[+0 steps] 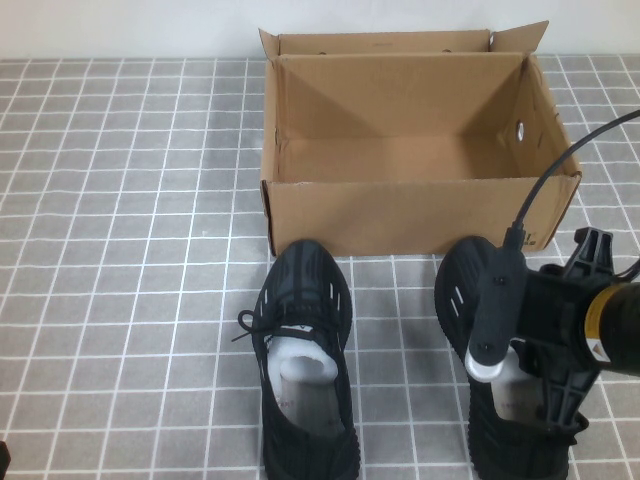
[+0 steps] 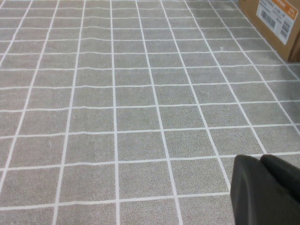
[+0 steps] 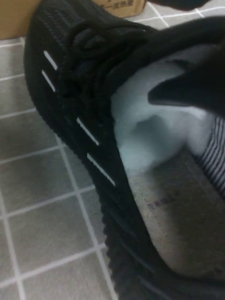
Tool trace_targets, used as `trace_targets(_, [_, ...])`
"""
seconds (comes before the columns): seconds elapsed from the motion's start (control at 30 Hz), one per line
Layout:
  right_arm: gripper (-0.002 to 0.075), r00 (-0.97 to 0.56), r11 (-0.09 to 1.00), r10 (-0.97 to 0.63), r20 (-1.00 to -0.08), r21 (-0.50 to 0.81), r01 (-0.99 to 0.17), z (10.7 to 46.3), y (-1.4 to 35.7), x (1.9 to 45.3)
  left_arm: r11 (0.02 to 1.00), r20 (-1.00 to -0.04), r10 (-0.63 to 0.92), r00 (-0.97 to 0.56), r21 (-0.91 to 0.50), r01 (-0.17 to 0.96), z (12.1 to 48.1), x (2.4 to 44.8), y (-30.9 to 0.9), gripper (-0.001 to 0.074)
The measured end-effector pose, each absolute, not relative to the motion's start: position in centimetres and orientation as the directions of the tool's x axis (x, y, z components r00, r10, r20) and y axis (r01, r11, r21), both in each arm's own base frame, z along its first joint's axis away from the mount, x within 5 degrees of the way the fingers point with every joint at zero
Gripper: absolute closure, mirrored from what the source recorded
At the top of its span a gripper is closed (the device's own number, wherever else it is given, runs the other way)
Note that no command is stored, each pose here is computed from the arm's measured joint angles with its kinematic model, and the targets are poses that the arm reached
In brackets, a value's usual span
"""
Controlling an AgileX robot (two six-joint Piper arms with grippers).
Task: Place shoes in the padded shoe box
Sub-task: Pick up the shoe from the table, then place the shoe in the shoe box
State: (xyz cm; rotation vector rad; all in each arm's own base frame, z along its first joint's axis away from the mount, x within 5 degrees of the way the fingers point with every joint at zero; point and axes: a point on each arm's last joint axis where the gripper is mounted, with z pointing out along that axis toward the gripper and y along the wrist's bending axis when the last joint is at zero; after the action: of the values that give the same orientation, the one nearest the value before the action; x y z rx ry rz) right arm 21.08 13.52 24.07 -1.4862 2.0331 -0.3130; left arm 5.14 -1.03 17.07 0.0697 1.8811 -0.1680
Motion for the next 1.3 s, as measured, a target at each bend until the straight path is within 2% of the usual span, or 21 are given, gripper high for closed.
trace_targets(0.1, [0.0460, -0.214, 0.361, -0.922, -0.324, -0.515, -0.777, 23.8, 13.6, 21.3, 0.988, -0.949, -0.036, -0.312, -0.081, 0.133, 17.1, 5.1, -1.0, 0.0738])
trace_targets(0.3, [0.0668, -0.223, 0.373, -0.917, -0.330, -0.516, -0.771, 23.9, 13.5, 21.4, 0.988, -0.949, -0.036, -0.312, -0.081, 0.133, 17.1, 5.1, -1.0, 0.0738])
trace_targets(0.37, [0.0706, -0.227, 0.375, -0.917, -0.328, -0.515, -0.771, 23.9, 13.5, 21.4, 0.988, -0.949, -0.036, -0.312, -0.081, 0.133, 17.1, 5.1, -1.0, 0.0738])
trace_targets(0.67, [0.0729, -0.245, 0.389, -0.912, -0.329, -0.506, -0.770, 24.1, 13.3, 21.1, 0.988, -0.949, -0.036, -0.312, -0.081, 0.133, 17.1, 5.1, -1.0, 0.0738])
trace_targets(0.83, [0.0729, -0.290, 0.430, -0.896, -0.337, -0.491, -0.757, 25.4, 12.9, 20.7, 0.988, -0.949, -0.036, -0.312, -0.081, 0.133, 17.1, 5.1, -1.0, 0.0738])
trace_targets(1.3, [0.0730, -0.427, 0.647, -0.730, -0.533, -0.338, -0.684, 37.1, 14.4, 21.5, 0.988, -0.949, -0.036, -0.312, -0.081, 0.133, 17.1, 5.1, -1.0, 0.0738])
